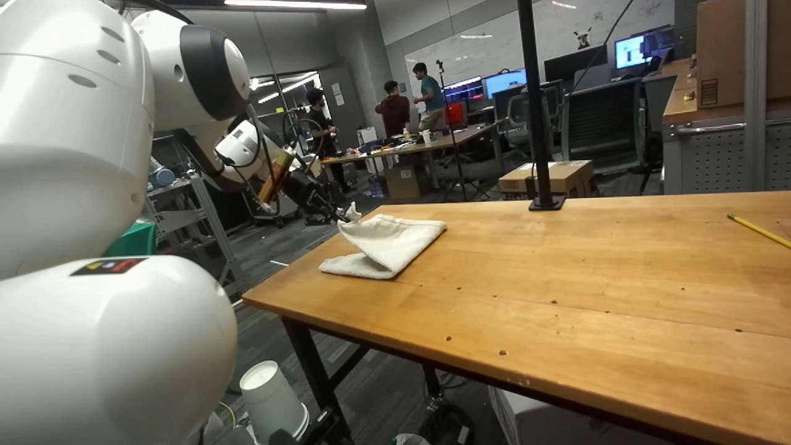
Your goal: Fold the cloth
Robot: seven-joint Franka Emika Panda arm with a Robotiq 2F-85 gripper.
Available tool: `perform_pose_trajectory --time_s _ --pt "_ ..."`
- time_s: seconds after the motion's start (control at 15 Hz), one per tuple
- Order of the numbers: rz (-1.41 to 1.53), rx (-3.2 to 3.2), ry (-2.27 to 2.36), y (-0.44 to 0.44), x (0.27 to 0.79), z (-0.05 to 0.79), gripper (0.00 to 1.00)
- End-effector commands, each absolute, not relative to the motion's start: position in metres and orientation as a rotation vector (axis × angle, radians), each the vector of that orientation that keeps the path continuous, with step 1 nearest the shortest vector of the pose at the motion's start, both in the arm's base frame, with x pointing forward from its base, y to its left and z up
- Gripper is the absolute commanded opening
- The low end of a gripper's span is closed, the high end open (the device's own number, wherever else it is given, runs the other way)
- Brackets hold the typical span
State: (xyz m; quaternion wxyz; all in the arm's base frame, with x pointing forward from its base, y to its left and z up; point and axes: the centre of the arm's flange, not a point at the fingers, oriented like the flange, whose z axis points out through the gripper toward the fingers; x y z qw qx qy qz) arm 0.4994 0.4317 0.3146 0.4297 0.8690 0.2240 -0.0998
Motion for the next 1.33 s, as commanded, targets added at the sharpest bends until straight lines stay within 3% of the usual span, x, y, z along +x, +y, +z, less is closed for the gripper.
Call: perform_pose_trajectory --time_s 0.0,0.4,0.47,0.6,1.07,1.2,1.27 --pt "-0.343 2.267 0.547 0.459 0.499 0.331 0.01" --pt "-0.512 2.446 0.546 0.458 0.489 0.333 0.04" --pt "-0.519 2.452 0.557 0.457 0.489 0.332 0.29" --pt "-0.542 2.466 0.557 0.454 0.49 0.332 0.32" --pt "-0.58 2.528 0.571 0.442 0.496 0.336 0.87" --pt "-0.542 2.543 0.585 0.438 0.497 0.344 1.0" --pt "-0.509 2.545 0.592 0.433 0.497 0.35 1.0"
